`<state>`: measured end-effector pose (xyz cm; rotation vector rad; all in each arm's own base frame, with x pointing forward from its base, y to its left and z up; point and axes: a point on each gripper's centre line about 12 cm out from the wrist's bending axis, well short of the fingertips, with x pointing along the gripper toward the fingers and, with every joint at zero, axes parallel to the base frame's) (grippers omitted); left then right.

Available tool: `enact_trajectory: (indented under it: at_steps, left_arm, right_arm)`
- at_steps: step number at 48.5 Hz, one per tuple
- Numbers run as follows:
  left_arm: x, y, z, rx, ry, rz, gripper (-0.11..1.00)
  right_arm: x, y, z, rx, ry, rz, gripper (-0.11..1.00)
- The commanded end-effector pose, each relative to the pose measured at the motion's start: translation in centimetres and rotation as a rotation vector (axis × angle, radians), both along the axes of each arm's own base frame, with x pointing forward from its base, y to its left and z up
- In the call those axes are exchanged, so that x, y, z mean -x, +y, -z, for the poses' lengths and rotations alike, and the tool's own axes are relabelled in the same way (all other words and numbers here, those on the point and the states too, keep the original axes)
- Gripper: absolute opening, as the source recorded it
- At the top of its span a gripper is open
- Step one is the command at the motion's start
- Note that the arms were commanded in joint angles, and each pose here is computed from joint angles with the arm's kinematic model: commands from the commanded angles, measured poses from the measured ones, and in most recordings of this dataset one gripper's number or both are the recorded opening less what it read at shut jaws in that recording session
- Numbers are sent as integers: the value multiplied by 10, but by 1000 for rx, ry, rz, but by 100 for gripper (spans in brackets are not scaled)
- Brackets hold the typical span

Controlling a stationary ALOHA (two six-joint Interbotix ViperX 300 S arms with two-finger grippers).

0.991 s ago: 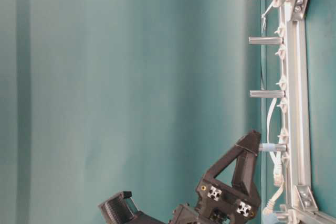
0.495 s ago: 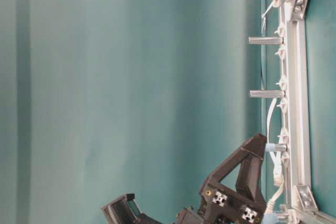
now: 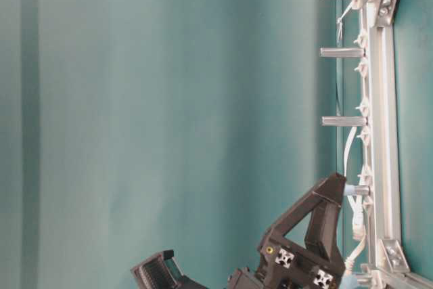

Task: Insert the wire through the string loop located on the right side.
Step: 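Lift the cable with the right gripper and move it rightward, then move the right gripper left, aiming the plug at the zip-tie loop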

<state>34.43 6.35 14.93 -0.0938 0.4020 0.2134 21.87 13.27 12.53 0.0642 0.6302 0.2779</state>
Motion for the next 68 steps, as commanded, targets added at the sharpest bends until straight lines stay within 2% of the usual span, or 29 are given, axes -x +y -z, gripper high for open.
enact_trajectory:
  at_steps: [1, 18, 42, 68]
  left_arm:
    - [-3, -2, -13, -9, -40, 8, 75]
    - [-4, -3, -14, -10, -44, 11, 75]
    - [-7, -3, -17, -10, -53, 12, 75]
    - [-9, -10, -18, -10, -56, 32, 75]
  right_arm:
    - [5, -2, -4, -11, -9, -7, 11]
    - [31, -20, -3, -26, -9, -18, 11]
    - [37, -26, -1, -29, -7, -13, 11]
    - [31, -57, 5, -8, 3, 122, 11]
